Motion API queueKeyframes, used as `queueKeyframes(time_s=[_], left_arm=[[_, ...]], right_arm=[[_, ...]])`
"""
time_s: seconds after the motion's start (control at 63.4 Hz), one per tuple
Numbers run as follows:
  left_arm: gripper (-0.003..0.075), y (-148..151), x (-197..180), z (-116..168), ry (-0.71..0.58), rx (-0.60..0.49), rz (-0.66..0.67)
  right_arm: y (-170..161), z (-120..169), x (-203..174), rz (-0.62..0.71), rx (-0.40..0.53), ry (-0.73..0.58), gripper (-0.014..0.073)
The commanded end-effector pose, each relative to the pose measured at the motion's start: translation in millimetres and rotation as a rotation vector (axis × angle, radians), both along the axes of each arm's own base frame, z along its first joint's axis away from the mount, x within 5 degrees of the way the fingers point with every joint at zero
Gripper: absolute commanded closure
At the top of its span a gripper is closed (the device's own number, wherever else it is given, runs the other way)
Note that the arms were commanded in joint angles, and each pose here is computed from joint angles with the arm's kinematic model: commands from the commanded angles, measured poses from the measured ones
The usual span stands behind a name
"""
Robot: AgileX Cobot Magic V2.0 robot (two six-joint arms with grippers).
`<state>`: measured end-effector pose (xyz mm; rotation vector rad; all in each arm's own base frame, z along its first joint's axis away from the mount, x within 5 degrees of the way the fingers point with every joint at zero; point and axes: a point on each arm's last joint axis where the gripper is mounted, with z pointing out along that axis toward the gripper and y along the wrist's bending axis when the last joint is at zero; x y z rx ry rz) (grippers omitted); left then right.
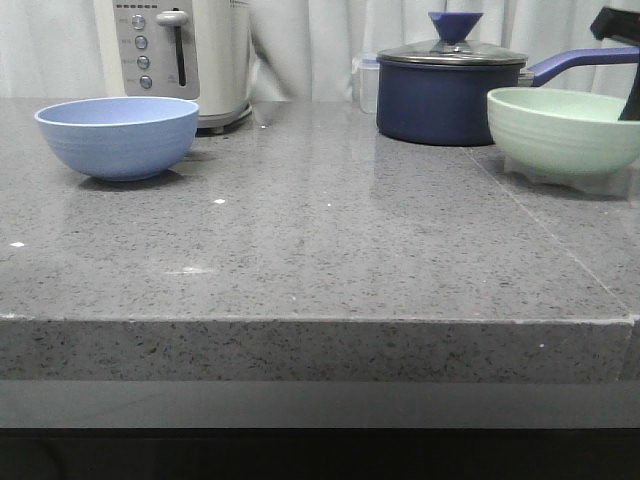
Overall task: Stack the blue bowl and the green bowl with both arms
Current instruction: 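Slide the green bowl with the right gripper toward the blue bowl, then release the green bowl and lift the right gripper away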
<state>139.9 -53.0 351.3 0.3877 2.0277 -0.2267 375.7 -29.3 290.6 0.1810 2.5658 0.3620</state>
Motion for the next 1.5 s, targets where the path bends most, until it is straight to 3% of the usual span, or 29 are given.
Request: queueKeyframes(time_s=[0.0, 0.189, 0.363, 0.647, 1.026, 1.184, 1.389, 1.483], left_arm=[[0.0174, -2, 1, 15, -0.088, -0.038, -0.006], [0.0174, -2, 1, 15, -0.088, -0.038, -0.006], [0.0174, -2, 1, 15, -0.088, -0.038, -0.006], [0.0174, -2, 1, 15, -0.088, -0.038, -0.006], [0.0174, -2, 1, 15, -0.088, -0.038, -0.006], [0.0174, -2, 1, 15, -0.088, -0.038, -0.006], [0.0174, -2, 1, 15, -0.088, -0.038, -0.006], [0.0174, -2, 1, 15, -0.088, -0.038, -0.006]], right_arm=[[4, 45, -10, 0.020, -0.031, -0.164, 0.0654], [42, 58, -15, 0.138, -0.089, -0.211, 0.0650], [100, 67, -12, 0.277, -0.100, -0.241, 0.0650], [180, 59, -1, 0.384, -0.116, -0.237, 0.0650], [195, 35, 16, 0.392, -0.096, -0.195, 0.0640], [195, 35, 15, 0.394, -0.097, -0.186, 0.0547], [195, 35, 15, 0.395, -0.097, -0.184, 0.0322], [195, 36, 15, 0.393, -0.096, -0.192, 0.0267]])
